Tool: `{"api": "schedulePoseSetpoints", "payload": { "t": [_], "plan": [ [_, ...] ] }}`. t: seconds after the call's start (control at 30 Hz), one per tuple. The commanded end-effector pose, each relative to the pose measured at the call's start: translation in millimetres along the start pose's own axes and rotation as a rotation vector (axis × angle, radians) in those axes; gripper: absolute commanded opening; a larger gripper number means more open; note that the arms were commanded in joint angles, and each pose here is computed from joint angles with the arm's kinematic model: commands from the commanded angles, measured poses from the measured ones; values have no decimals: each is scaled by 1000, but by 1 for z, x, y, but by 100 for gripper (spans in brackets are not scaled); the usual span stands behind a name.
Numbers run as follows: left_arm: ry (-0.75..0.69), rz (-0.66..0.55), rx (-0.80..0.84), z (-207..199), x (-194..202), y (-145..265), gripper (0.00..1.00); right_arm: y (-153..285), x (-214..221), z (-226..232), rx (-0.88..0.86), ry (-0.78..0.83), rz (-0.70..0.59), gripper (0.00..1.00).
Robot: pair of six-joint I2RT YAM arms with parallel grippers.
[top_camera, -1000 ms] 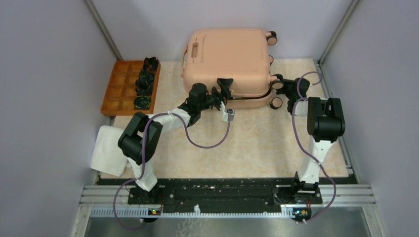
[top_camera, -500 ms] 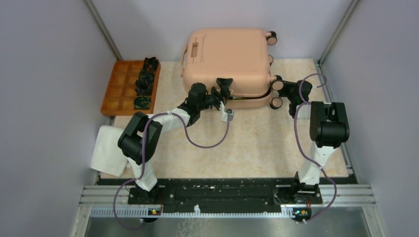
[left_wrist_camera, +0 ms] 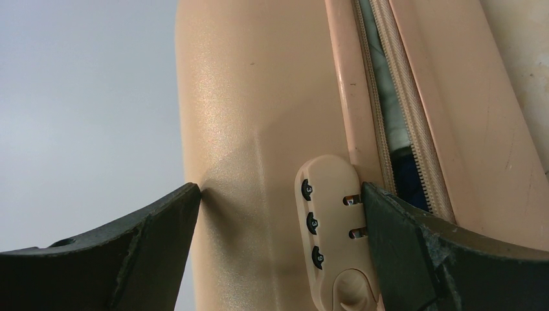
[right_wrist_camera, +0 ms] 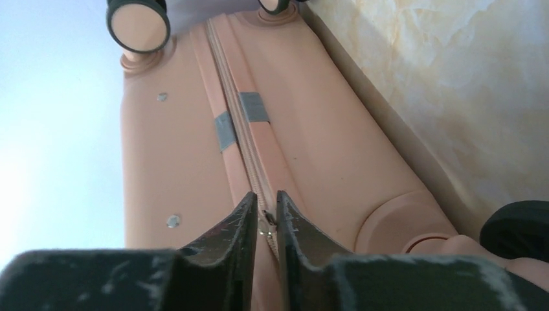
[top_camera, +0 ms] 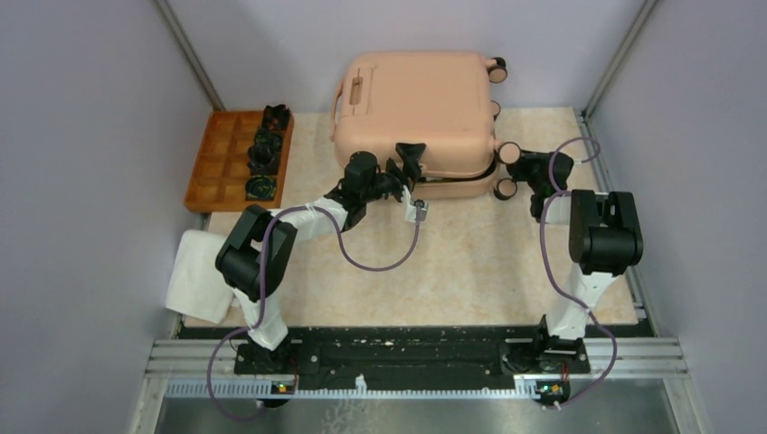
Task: Pack the luggage
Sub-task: Zip the luggage at the center of the board.
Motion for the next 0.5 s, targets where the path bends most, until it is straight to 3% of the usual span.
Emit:
{"api": "schedulePoseSetpoints", "payload": {
  "t": [0.0,0.1,0.23,0.4,0.47],
  "plan": [
    [-352,322,-459,152,54,58,98,6,43,7,-57,69,230,27],
    [-356,322,-459,152,55,58,98,6,42,2,-34,74,223,34],
    [-359,326,-463,155,55,58,98,6,41,2,-38,72,219,34],
    [-360,327,-461,154,56,58,98,5,41,6,-53,52,213,23],
    [-362,324,-462,155,55,57,98,7,39,5,-54,50,198,14]
  ]
}}
Point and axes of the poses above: each gripper's point midway between its finger pads, its own y axis back along the fingers, its own z axis along the line the jaws close on, x = y × z, the point moved 4 cm from there along y, back along the fingers, and after that the axes turned 6 degrees about -y, right-handed, at the moved point
